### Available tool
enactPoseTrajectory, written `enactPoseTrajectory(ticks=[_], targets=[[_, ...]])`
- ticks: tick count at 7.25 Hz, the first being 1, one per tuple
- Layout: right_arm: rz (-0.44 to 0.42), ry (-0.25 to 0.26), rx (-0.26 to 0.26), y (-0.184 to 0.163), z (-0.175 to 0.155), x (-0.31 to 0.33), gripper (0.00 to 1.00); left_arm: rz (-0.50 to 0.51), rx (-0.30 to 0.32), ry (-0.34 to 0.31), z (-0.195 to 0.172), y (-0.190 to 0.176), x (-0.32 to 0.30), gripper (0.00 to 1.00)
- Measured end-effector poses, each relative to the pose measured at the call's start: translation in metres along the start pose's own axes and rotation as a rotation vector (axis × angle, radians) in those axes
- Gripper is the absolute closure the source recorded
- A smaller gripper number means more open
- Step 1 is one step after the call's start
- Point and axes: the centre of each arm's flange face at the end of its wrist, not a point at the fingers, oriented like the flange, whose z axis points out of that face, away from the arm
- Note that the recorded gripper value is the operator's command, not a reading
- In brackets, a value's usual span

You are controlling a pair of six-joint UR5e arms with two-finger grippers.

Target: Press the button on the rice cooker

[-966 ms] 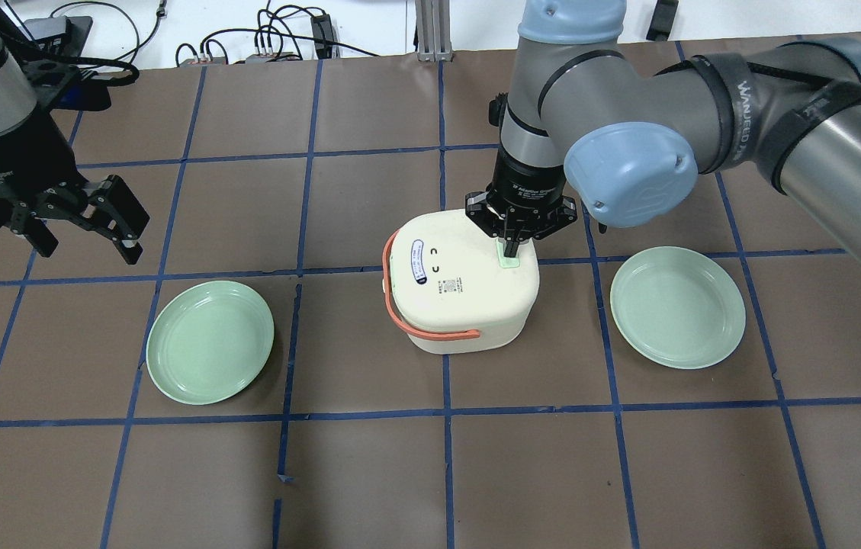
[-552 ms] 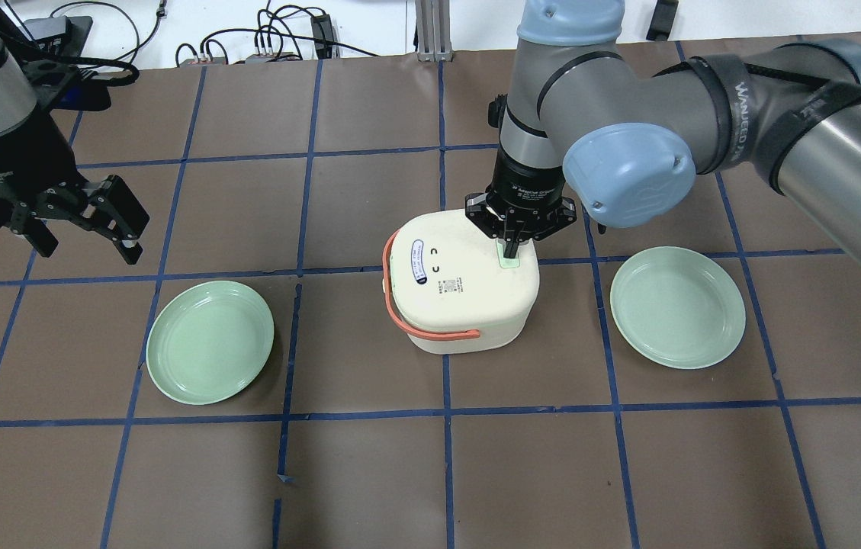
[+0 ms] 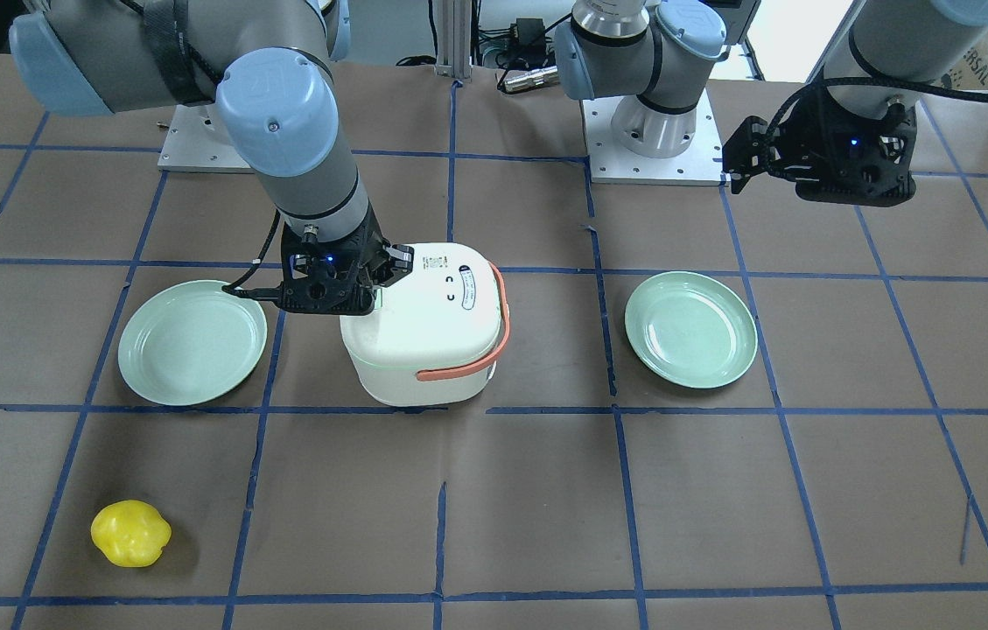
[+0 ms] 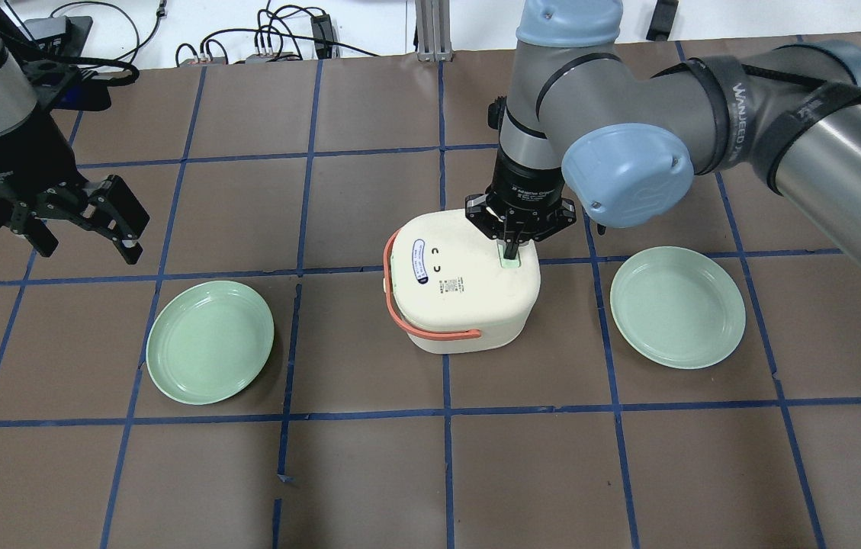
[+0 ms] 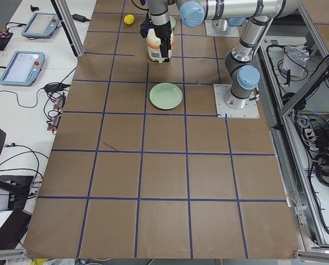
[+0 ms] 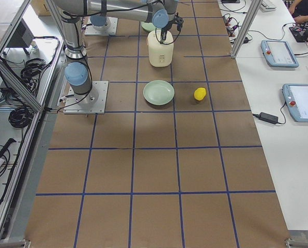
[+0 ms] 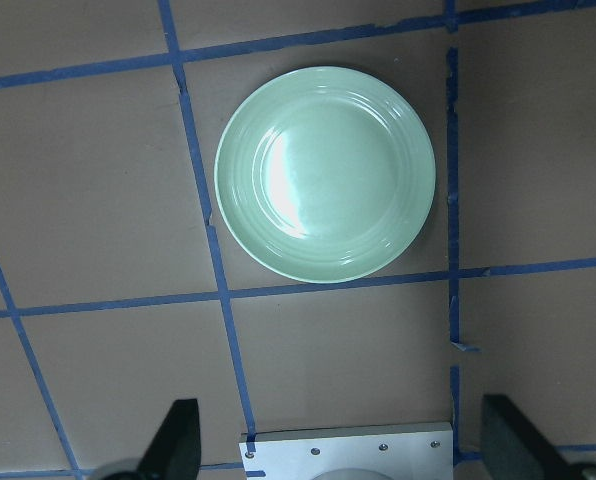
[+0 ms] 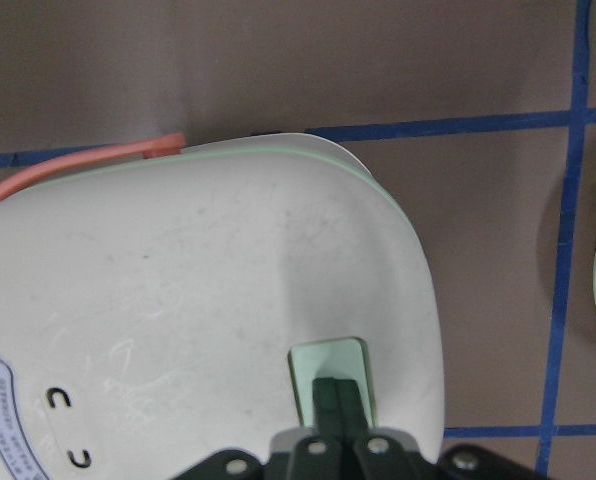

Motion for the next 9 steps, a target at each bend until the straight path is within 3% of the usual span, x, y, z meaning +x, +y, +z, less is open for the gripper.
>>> enactPoseTrajectory(ticks=[2, 3, 4, 5, 6, 7, 9], targets=[[0.0, 0.002, 0.001, 0.0, 0.0, 0.0, 0.9, 0.0, 0.0, 0.0, 0.0, 0.0, 0.0, 0.0], [0.003, 0.004, 0.012, 0.0, -0.006, 0.0, 0.79, 0.0, 0.0, 0.0, 0.0, 0.0, 0.0, 0.0], [0.006, 0.006, 0.029, 0.001, -0.021, -0.001, 0.47, 0.0, 0.0, 0.0, 0.0, 0.0, 0.0, 0.0], [0.01, 0.005, 0.045, 0.004, -0.044, -0.002, 0.26, 0.0, 0.0, 0.0, 0.0, 0.0, 0.0, 0.0], [0.014, 0.007, 0.078, 0.004, -0.072, -0.001, 0.17, 0.0, 0.0, 0.0, 0.0, 0.0, 0.0, 0.0], [0.026, 0.03, 0.116, -0.001, -0.095, 0.008, 0.14, 0.0, 0.0, 0.0, 0.0, 0.0, 0.0, 0.0], [0.035, 0.084, 0.155, -0.008, -0.116, 0.035, 0.05, 0.0, 0.0, 0.0, 0.0, 0.0, 0.0, 0.0]])
